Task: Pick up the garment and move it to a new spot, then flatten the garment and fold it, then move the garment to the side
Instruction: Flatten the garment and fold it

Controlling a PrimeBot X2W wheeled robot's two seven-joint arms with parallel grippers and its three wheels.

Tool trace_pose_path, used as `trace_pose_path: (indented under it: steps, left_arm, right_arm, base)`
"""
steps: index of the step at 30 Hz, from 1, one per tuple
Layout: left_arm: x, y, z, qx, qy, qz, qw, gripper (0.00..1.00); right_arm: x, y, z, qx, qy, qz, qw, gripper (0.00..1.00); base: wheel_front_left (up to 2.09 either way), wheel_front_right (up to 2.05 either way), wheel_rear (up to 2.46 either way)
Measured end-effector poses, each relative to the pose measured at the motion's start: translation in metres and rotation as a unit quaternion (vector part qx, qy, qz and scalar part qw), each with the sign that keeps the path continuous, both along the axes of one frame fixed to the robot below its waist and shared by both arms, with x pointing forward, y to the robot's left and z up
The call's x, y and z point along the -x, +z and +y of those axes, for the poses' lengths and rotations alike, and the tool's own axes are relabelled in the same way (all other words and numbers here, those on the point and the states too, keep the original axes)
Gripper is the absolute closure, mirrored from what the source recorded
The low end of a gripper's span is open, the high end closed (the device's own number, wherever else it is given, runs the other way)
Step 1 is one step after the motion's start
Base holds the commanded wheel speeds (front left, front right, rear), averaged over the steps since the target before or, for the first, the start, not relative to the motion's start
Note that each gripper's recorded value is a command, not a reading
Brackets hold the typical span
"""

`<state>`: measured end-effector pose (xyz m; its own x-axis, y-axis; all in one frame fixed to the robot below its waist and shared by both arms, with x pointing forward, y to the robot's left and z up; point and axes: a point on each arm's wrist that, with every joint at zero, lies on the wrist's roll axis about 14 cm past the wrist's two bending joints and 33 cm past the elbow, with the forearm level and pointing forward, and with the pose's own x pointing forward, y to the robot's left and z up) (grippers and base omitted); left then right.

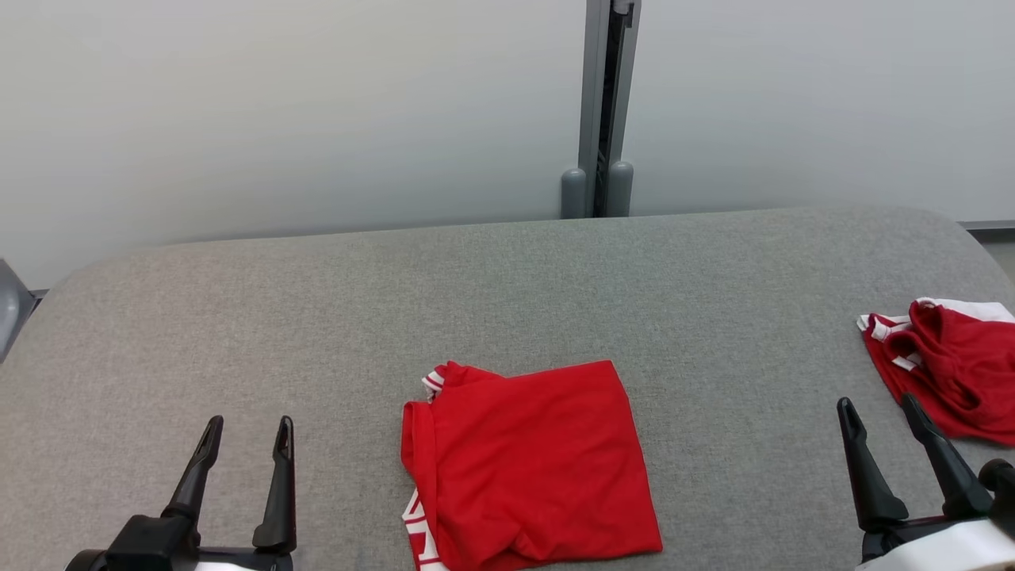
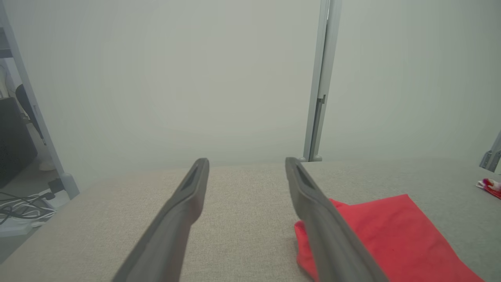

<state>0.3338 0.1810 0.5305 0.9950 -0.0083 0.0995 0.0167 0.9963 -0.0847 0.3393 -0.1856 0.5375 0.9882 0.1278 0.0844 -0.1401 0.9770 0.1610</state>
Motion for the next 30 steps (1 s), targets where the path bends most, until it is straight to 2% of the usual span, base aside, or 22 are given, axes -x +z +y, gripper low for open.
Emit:
trace_pose_path:
  steps: [30]
  left_arm:
    - [0.010,-0.002,0.005,-0.001,0.004,0.008,1.000,0.00]
  right_arm:
    - [0.011,-0.003,-0.001,0.006,-0.005,0.011,1.000,0.00]
  base:
    - [0.00,0.00,0.00]
